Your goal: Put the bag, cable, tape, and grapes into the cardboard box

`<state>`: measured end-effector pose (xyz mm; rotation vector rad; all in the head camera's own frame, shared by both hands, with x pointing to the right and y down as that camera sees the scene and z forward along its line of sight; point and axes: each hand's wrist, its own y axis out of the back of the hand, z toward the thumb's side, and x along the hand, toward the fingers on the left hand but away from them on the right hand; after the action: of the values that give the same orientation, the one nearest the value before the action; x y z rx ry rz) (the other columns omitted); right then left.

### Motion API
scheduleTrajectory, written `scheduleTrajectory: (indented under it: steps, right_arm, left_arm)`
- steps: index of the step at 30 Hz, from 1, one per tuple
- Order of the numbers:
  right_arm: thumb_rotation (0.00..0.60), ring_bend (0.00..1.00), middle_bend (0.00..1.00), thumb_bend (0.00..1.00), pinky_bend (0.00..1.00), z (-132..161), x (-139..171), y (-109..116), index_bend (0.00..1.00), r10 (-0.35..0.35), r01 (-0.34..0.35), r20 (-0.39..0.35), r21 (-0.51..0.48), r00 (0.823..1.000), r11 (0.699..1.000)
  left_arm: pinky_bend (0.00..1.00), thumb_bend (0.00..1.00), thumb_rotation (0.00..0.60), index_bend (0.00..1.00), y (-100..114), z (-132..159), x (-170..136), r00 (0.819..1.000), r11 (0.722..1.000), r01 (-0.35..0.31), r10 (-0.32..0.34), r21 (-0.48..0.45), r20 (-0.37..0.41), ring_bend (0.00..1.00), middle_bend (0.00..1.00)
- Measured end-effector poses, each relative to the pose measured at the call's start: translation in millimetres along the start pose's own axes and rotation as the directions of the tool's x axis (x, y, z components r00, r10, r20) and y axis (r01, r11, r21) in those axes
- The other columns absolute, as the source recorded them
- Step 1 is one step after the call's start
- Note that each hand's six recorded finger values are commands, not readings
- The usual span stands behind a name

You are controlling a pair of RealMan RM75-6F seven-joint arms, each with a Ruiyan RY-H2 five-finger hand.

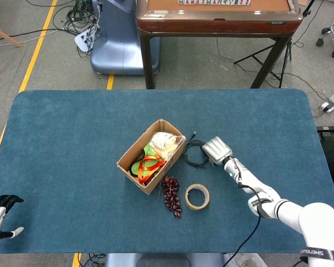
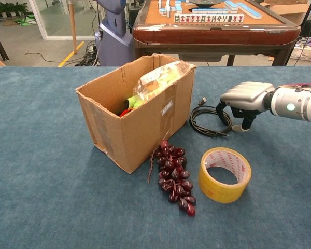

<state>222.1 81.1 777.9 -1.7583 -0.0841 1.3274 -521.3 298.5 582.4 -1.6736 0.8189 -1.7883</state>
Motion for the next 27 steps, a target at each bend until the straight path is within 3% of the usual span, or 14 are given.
scheduleTrajectory:
  steps: [17, 27]
  right_arm:
    - [0.6, 1.0, 1.0, 0.44, 1.0, 0, 3, 16, 0.66, -0.072, 0.072, -0.003, -0.034, 0.997, 0.997]
    - [0.6, 1.0, 1.0, 0.44, 1.0, -3, 18, 51, 0.67, -0.182, 0.182, -0.003, -0.047, 0.983, 0.982]
  left_arm:
    - [0.4, 0.1, 0.6, 0.29, 0, 0, 0, 1.0, 1.0, 0.0, 0.0, 0.006, 0.003, 0.16, 0.24]
    - [0.4, 0.1, 0.6, 0.29, -1, -1, 0, 1.0, 1.0, 0.001, -0.001, 0.007, 0.002, 0.16, 0.24]
